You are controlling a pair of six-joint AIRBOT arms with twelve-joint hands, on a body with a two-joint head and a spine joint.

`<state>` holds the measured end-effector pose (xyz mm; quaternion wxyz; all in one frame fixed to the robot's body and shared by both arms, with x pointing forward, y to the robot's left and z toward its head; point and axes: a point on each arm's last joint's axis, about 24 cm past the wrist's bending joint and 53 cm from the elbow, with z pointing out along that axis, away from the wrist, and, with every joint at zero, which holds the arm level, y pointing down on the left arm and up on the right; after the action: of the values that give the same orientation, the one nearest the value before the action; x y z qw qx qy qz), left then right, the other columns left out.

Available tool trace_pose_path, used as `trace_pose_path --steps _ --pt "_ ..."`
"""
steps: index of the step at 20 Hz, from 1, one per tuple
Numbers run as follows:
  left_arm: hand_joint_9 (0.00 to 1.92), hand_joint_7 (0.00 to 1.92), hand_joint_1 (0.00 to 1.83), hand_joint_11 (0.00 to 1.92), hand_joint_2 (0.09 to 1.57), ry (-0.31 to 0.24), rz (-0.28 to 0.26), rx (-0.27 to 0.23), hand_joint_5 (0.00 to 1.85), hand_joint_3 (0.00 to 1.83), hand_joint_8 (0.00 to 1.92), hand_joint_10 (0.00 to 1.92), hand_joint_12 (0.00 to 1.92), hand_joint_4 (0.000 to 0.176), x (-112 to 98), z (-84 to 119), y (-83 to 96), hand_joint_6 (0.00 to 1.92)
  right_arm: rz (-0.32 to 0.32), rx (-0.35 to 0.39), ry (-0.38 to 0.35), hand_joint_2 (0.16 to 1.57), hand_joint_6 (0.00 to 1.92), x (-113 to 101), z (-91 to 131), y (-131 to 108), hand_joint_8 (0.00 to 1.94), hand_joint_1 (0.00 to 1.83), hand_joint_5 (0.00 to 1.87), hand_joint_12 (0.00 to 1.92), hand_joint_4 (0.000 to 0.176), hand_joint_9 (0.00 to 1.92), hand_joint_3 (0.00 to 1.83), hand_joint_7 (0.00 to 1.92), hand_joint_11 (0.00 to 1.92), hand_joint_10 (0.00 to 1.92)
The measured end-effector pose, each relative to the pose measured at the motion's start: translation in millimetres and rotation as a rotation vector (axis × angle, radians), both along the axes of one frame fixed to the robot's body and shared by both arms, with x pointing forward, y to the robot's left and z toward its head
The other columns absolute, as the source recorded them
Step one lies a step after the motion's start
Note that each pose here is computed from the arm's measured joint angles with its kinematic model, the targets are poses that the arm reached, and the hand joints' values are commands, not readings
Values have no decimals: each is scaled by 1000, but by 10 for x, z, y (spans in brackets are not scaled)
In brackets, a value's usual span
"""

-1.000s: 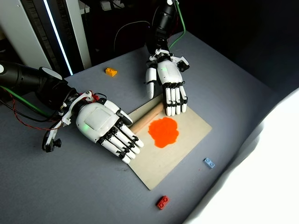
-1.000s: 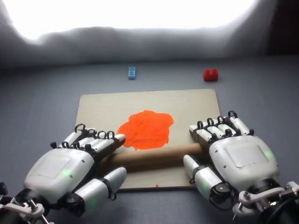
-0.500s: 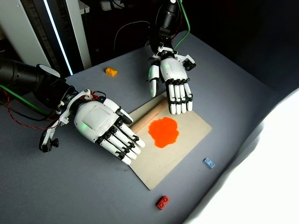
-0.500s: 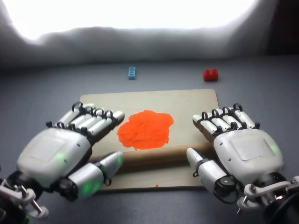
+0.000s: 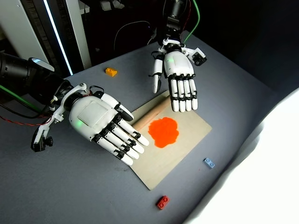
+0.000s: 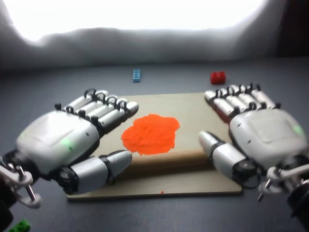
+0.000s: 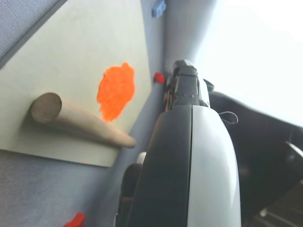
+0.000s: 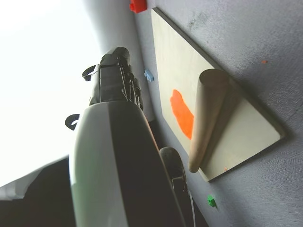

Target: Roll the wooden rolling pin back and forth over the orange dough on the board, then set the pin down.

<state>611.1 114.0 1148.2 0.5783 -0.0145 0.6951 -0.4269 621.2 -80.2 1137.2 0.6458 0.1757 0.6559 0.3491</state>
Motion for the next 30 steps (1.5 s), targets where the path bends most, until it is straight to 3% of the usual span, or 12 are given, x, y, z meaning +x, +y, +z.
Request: trace_pose_path --steps 6,8,10,11,12,13,14,15,17,19,23,30 --pt "167 228 0 0 1376 10 -89 104 230 0 16 19 270 0 -101 289 -234 34 42 -29 -54 1357 28 95 367 -200 16 0 338 702 0 253 0 343 0 21" --pt "276 350 0 0 1390 35 -119 129 320 1 32 48 498 0 -184 321 -314 45 67 -39 -95 1357 38 107 527 -209 19 0 396 890 0 343 0 401 0 43" --pt "456 551 0 0 1440 36 -121 144 472 12 89 134 977 0 -188 416 -312 92 75 -43 -94 1370 65 150 604 -267 41 0 484 1137 0 469 3 507 0 86" --pt "456 551 0 0 1440 32 -118 148 472 12 89 134 977 0 -190 469 -300 92 82 -41 -88 1370 65 169 635 -290 41 0 484 1137 0 469 3 507 0 86" --pt "304 533 20 0 1525 28 -117 155 478 0 552 961 1481 0 -198 518 -286 413 100 -34 -79 1389 166 189 687 -312 56 0 611 1438 0 570 0 706 0 300" --pt "304 533 20 0 1525 31 -119 158 478 0 552 961 1481 0 -214 533 -285 413 123 -37 -79 1389 166 191 739 -312 56 0 611 1438 0 570 0 706 0 300" --pt "287 445 9 0 1554 36 -125 162 347 3 988 1266 1696 0 -240 533 -300 912 140 -38 -82 1399 300 191 781 -312 103 0 635 1545 0 542 0 799 27 642" --pt "390 507 0 108 1565 47 -134 168 414 4 1412 1588 1901 0 -271 520 -321 1336 158 -23 -78 1420 768 192 820 -296 551 3 613 1645 0 572 2 807 216 1110" --pt "549 626 34 345 1569 42 -139 163 591 13 1647 1791 1920 0 -281 571 -348 1452 170 -7 -84 1455 1341 200 891 -272 1407 1 600 1881 0 564 6 676 439 1671" --pt "609 690 23 426 1571 38 -142 156 669 8 1699 1847 1921 0 -293 599 -365 1505 172 -3 -96 1466 1535 216 968 -281 1621 155 630 1919 0 594 0 707 530 1812" --pt "634 744 82 412 1564 45 -150 145 667 22 1769 1921 1921 0 -316 618 -401 1635 172 -3 -99 1526 1544 250 1019 -300 1585 172 768 1921 0 804 9 890 728 1720" --pt "681 759 130 465 1560 29 -149 122 678 1 1756 1921 1921 0 -297 723 -418 1595 180 53 -81 1541 1613 293 1082 -291 1647 153 733 1921 0 770 1 844 711 1771"
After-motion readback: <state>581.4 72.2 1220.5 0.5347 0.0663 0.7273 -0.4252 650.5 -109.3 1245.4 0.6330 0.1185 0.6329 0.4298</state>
